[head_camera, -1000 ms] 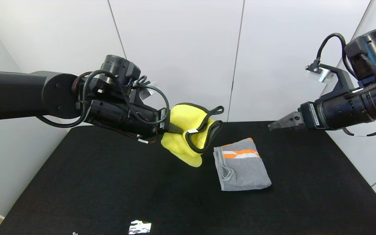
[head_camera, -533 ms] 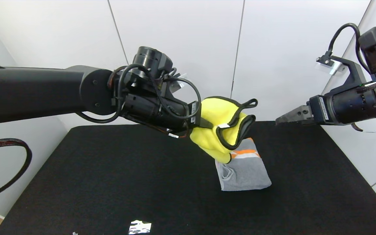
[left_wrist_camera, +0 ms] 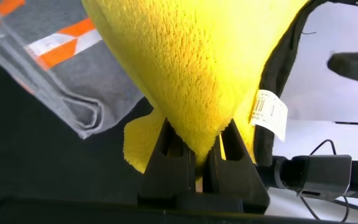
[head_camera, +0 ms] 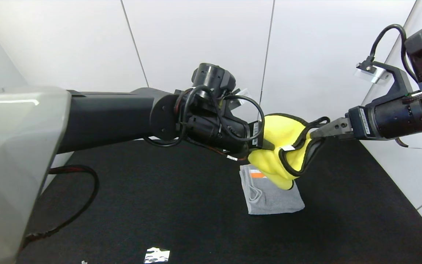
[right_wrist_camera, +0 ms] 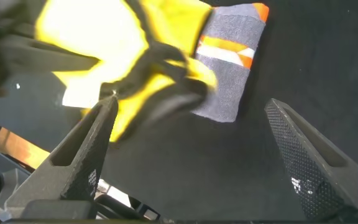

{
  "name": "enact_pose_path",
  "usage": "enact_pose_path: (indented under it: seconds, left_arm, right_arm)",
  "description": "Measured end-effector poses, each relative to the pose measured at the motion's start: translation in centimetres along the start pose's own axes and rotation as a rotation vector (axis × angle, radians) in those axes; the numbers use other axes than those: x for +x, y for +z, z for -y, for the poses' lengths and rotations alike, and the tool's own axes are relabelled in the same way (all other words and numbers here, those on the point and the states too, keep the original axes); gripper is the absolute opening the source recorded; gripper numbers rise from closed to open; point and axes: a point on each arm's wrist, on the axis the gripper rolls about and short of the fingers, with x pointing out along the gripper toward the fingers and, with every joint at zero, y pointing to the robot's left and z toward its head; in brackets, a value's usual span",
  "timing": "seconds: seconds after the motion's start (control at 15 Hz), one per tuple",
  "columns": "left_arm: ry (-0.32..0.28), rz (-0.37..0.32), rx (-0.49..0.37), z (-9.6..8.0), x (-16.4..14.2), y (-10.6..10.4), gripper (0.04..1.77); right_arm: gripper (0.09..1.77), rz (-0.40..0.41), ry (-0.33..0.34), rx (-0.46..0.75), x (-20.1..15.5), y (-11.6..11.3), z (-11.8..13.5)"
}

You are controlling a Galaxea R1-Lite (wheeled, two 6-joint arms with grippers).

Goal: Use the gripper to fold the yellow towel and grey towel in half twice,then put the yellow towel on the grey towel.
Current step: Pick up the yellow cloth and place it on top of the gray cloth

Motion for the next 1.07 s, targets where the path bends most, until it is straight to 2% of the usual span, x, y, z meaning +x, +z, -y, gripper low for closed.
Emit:
enact_pose_path:
  seconds: [0.13,0.6,0.8,1.07]
  left_arm:
    - [-0.026,-0.008,-0.008,-0.1,1.4,-0.2,0.19]
    - [-0.09,0.035,-0.032,-0.9,5.9,-1.1,0.19]
    - [-0.099,0.045,-0.063,-1.9,7.5,-1.6,0.19]
    - [-0.066,-0.003,-0.097,-3.5,8.9,-3.1,0.19]
  right_arm:
    - [1.71,-0.002,0.002,-0.002,0.0,-0.1,-0.1]
    - [1.71,-0.01,0.003,-0.043,0.1,-0.2,-0.1]
    - [1.71,-0.01,0.003,-0.048,0.0,-0.4,-0.1]
    - [1.71,-0.012,0.004,-0.049,0.0,-0.4,-0.1]
